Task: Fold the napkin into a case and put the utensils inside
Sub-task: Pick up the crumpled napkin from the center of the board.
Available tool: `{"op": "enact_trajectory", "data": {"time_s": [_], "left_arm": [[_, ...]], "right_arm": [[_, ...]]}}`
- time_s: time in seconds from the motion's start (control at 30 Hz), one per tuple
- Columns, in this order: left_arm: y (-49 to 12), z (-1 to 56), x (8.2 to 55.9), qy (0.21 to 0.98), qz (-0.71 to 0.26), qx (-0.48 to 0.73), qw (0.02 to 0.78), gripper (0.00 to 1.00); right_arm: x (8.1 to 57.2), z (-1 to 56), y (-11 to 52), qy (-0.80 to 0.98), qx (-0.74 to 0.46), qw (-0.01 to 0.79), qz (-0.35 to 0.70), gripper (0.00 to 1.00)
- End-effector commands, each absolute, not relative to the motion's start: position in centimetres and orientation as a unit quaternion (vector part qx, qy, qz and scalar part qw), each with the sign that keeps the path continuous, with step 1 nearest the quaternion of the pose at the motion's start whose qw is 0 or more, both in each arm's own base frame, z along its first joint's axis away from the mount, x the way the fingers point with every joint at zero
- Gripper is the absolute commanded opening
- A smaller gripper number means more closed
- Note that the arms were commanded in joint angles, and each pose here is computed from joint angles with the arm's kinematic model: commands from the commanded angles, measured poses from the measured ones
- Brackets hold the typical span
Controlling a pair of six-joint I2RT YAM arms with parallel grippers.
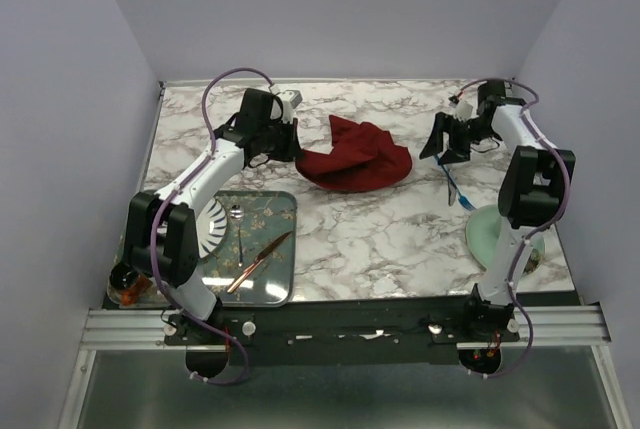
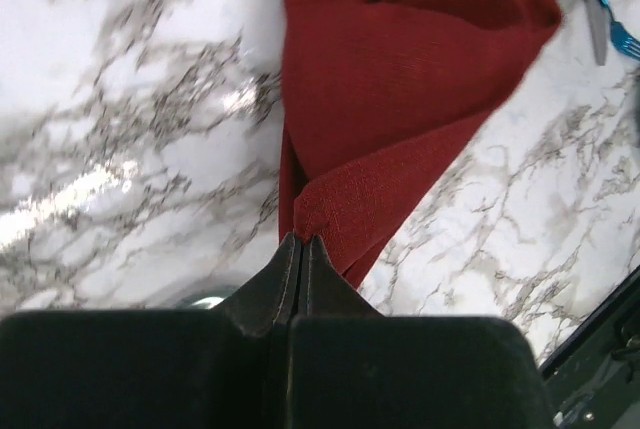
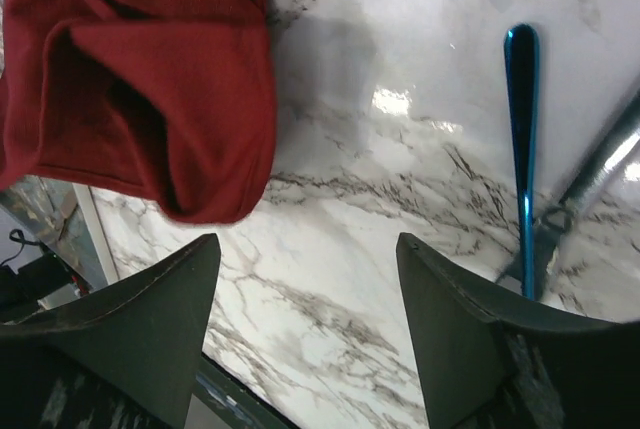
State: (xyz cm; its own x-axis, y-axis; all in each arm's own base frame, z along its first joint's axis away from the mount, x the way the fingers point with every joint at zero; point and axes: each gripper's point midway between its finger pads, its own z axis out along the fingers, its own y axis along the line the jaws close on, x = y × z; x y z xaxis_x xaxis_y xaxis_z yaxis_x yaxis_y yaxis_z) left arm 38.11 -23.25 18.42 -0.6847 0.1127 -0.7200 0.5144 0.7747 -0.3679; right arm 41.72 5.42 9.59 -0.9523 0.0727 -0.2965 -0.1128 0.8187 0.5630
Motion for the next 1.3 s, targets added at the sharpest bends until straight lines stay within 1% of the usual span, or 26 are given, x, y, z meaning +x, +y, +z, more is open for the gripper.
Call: {"op": "enact_trajectory", "data": {"time_s": [0.0,0.17,0.3,0.5,0.57,0.8,0.9,1.0,1.03,1.1,1.13,1.2,1.23,1.27], "left_arm": [[-21.4,16.3,38.1,0.896,-0.284,0.118,0.321,0.00],[-20.9,15.7,38.3,0.899,-0.280,0.111,0.318,0.00],[-20.2,15.3,38.6,0.903,-0.273,0.105,0.315,0.00],[-19.4,15.0,39.0,0.905,-0.272,0.099,0.311,0.00],[-19.4,14.9,39.0,0.906,-0.276,0.096,0.308,0.00],[-19.5,14.6,38.8,0.906,-0.282,0.097,0.301,0.00],[-19.4,14.4,38.7,0.907,-0.282,0.096,0.299,0.00],[-19.1,14.2,38.6,0.908,-0.282,0.092,0.295,0.00],[-19.0,14.3,38.6,0.908,-0.283,0.091,0.295,0.00],[-18.9,14.2,38.6,0.908,-0.283,0.090,0.294,0.00],[-18.8,14.3,38.6,0.908,-0.284,0.089,0.295,0.00],[-18.6,14.2,38.6,0.909,-0.285,0.087,0.292,0.00],[-18.5,14.3,38.6,0.909,-0.283,0.086,0.293,0.00],[-18.2,14.3,38.7,0.910,-0.280,0.084,0.295,0.00]], "right_arm": [[43.8,7.8,8.1,0.937,-0.009,0.152,0.315,0.78],[46.2,6.6,9.7,0.938,-0.035,0.162,0.305,0.71],[46.8,6.2,10.9,0.931,-0.040,0.156,0.329,0.67],[44.3,7.5,12.3,0.913,-0.050,0.135,0.383,0.65],[43.1,7.2,12.6,0.909,-0.059,0.123,0.394,0.69],[41.6,6.4,12.8,0.903,-0.071,0.103,0.411,0.82],[41.1,6.1,13.0,0.899,-0.077,0.099,0.419,0.83],[40.2,6.1,13.3,0.895,-0.083,0.092,0.429,0.77],[40.1,6.4,13.3,0.892,-0.086,0.095,0.433,0.70],[39.6,6.8,13.7,0.884,-0.089,0.094,0.449,0.63],[39.6,7.2,13.8,0.880,-0.092,0.098,0.455,0.53],[39.4,7.8,14.1,0.872,-0.094,0.100,0.469,0.41],[39.4,8.1,14.2,0.870,-0.096,0.103,0.472,0.26],[39.3,8.8,14.3,0.869,-0.102,0.110,0.472,0.18]]}}
